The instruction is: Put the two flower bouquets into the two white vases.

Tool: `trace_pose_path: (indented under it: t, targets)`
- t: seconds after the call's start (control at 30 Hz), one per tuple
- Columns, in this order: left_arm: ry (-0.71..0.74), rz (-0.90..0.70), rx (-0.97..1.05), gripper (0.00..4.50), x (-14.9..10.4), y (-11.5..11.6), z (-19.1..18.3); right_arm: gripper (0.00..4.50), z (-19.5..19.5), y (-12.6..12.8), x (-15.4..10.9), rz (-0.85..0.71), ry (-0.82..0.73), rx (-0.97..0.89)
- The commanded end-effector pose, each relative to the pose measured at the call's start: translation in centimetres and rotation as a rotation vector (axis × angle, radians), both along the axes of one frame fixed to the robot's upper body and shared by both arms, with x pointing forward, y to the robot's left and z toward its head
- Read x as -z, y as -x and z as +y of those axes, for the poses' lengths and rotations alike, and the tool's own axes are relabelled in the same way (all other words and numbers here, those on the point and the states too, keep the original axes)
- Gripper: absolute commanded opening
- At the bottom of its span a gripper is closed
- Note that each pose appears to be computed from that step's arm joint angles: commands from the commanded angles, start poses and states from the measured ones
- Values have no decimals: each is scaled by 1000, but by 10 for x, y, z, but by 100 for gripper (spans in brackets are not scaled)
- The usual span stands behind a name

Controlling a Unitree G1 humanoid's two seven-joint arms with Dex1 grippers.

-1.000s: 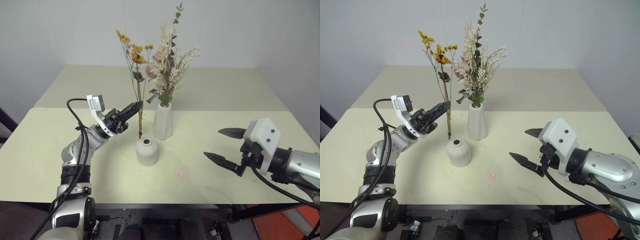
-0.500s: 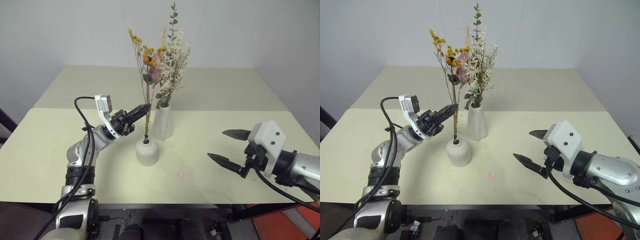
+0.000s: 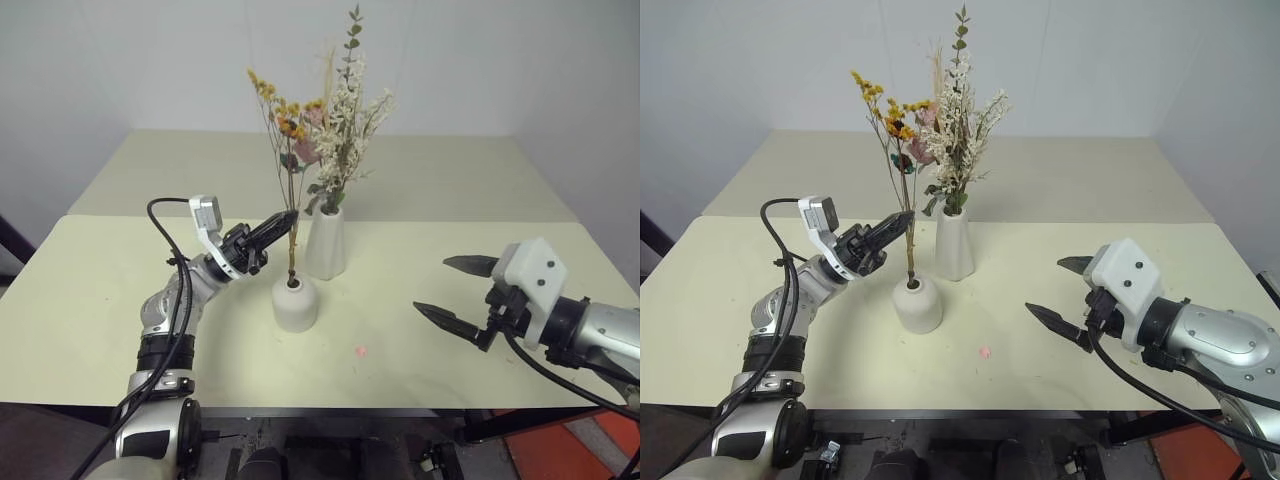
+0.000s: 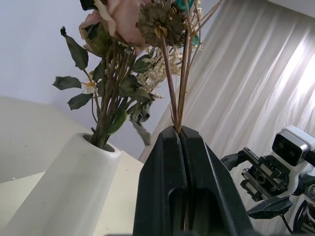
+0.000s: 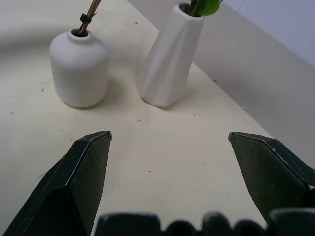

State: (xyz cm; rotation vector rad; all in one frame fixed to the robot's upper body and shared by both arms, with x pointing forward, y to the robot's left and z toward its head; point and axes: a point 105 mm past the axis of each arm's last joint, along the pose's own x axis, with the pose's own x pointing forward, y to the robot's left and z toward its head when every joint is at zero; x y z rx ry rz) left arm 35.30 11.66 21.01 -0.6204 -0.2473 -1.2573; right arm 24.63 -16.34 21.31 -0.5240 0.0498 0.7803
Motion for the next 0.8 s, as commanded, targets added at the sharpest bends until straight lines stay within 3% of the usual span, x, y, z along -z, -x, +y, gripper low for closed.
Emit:
trace_pose_path:
  t: [0.03,0.5,0.8]
  targets:
    - [-4,-53,-7,1,-9,1,-2,450,0,1,-12,-71,7,-1]
    - [-36,-178,7,1,-17,21,0,450,-3,4,-10,-67,13,-2]
    - [-51,-191,-15,1,-9,20,1,450,-3,1,-9,-68,16,2]
